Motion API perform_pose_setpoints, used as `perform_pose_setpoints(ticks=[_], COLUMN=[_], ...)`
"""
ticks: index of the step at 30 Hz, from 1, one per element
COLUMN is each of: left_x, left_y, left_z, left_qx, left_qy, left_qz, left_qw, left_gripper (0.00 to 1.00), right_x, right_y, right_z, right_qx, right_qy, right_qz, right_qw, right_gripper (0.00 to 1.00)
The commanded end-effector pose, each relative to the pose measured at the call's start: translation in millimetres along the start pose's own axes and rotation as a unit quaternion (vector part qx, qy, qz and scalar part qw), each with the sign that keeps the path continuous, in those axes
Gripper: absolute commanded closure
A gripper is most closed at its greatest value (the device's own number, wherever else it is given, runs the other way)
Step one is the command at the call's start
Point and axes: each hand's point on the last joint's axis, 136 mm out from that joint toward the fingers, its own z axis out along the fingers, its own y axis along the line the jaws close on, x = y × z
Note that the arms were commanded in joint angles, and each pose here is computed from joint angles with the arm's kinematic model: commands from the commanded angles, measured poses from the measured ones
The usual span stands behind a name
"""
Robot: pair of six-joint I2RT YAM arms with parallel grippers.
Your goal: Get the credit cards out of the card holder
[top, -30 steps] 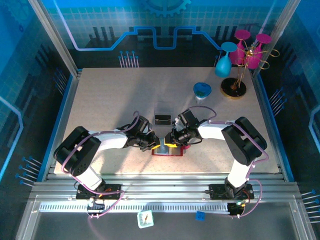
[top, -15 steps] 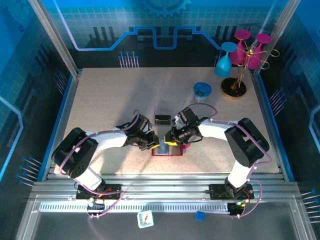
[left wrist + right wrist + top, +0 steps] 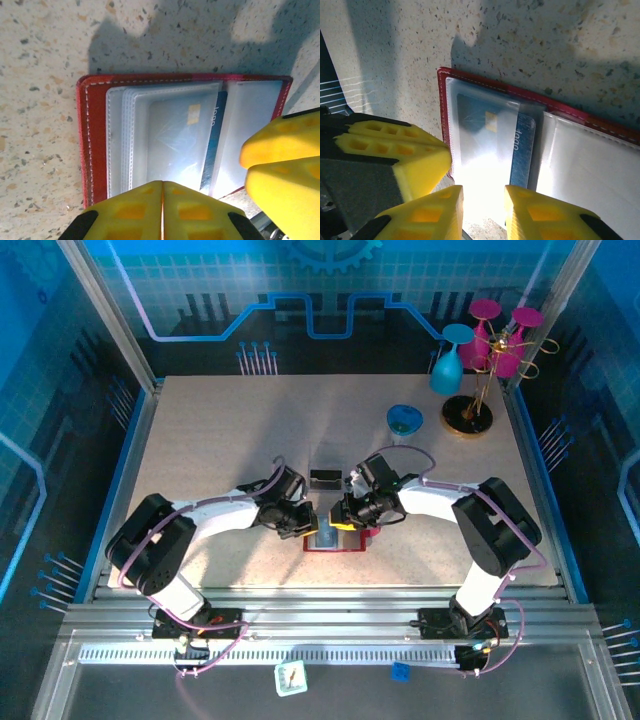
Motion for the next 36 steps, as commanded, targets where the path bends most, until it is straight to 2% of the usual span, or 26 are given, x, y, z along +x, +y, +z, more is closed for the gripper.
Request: perform_pose_setpoints(ticks=[1,36], left_x=[2,10], left_y=[10,20], left_z=[-1,8], left_qx=[-0.04,-0.06], left_qy=[0.001,0.014], left_qz=[0.017,0.016], left_qw=[0.999,0.998], left_gripper=[0.92,0.93], right_x=[-2,11], right_y=[1,-25], right_z=[-7,17], right_qx=[0.001,-0.007], right_qy=[-0.007,0.021], right_qz=[-0.005,0.022], right_qw=[1.0,1.0], right_gripper=[0.72,0.74])
